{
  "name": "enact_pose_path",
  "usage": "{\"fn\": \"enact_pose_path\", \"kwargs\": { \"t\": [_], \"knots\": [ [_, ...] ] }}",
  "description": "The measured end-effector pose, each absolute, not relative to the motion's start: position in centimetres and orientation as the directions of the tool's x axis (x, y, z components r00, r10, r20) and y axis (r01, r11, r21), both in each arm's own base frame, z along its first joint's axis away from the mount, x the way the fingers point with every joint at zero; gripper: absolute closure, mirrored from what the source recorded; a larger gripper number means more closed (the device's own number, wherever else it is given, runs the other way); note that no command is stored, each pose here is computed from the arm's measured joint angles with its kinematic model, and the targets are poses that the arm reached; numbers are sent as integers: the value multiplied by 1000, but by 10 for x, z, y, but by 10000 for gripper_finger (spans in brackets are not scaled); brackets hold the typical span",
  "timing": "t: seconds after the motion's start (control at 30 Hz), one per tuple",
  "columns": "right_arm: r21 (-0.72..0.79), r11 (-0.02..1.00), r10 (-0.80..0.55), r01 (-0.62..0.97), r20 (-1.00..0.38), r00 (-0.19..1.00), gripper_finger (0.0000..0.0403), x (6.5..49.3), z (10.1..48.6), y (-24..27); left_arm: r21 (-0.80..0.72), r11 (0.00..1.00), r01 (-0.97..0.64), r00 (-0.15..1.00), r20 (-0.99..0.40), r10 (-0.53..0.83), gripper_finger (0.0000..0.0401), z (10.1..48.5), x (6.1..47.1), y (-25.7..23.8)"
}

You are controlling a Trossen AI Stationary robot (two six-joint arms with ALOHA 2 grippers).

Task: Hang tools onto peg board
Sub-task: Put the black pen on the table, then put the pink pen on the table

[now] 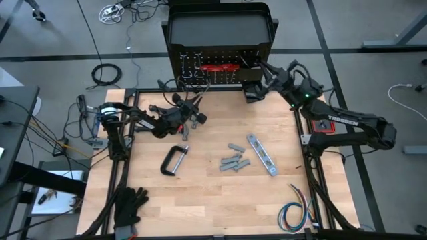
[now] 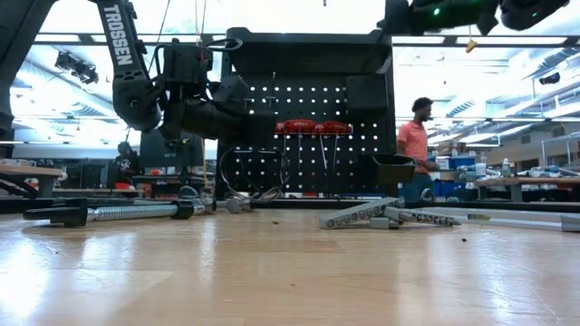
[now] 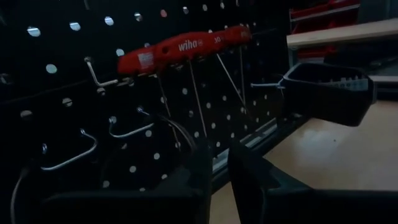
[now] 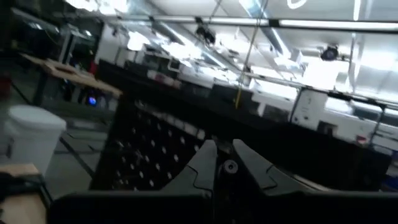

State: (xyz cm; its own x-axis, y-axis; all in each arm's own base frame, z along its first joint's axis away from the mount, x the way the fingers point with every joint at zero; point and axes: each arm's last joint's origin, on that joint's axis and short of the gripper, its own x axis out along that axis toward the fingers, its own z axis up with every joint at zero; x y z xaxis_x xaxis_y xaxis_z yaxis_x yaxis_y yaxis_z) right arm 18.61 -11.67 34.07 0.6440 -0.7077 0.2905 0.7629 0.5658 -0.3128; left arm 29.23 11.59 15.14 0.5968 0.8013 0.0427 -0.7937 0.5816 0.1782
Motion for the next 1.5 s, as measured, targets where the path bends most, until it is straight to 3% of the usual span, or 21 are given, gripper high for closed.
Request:
{"fn": "enact_pose_path", "kwargs": {
  "t": [0.2, 0.4, 0.47, 0.57, 0.67, 0.83, 1.03, 1.23, 1.5],
  "knots": [
    [-300, 667, -597, 682, 334, 730, 367, 178, 354, -85, 212, 590, -779, 602, -12, 798, 348, 145, 293, 114],
    [-302, 803, -443, 514, 275, 853, 367, 177, 354, -49, 228, 626, -746, 634, -45, 772, 348, 142, 297, 102],
    [-271, 844, -418, 462, 206, 885, 367, 180, 348, -42, 228, 640, -734, 649, -46, 760, 348, 142, 299, 97],
    [-255, 875, -433, 413, -27, 901, 367, 189, 333, -38, 212, 658, -722, 665, -45, 745, 349, 142, 301, 91],
    [-252, 880, -466, 402, -299, 833, 367, 199, 318, -39, 166, 674, -720, 677, -46, 734, 350, 142, 303, 87],
    [-233, 881, -464, 413, -603, 649, 367, 209, 310, -42, 183, 698, -693, 694, -96, 714, 350, 136, 305, 77],
    [-130, 909, -292, 396, -877, 383, 365, 214, 285, -50, 239, 698, -675, 680, -167, 714, 351, 128, 305, 67],
    [-135, 917, -205, 376, -966, 154, 357, 216, 241, -60, 217, 704, -676, 685, -168, 709, 351, 128, 306, 64],
    [-142, 907, -237, 398, -950, 203, 322, 219, 224, -77, 225, 704, -673, 683, -175, 709, 351, 129, 305, 61]
  ]
}}
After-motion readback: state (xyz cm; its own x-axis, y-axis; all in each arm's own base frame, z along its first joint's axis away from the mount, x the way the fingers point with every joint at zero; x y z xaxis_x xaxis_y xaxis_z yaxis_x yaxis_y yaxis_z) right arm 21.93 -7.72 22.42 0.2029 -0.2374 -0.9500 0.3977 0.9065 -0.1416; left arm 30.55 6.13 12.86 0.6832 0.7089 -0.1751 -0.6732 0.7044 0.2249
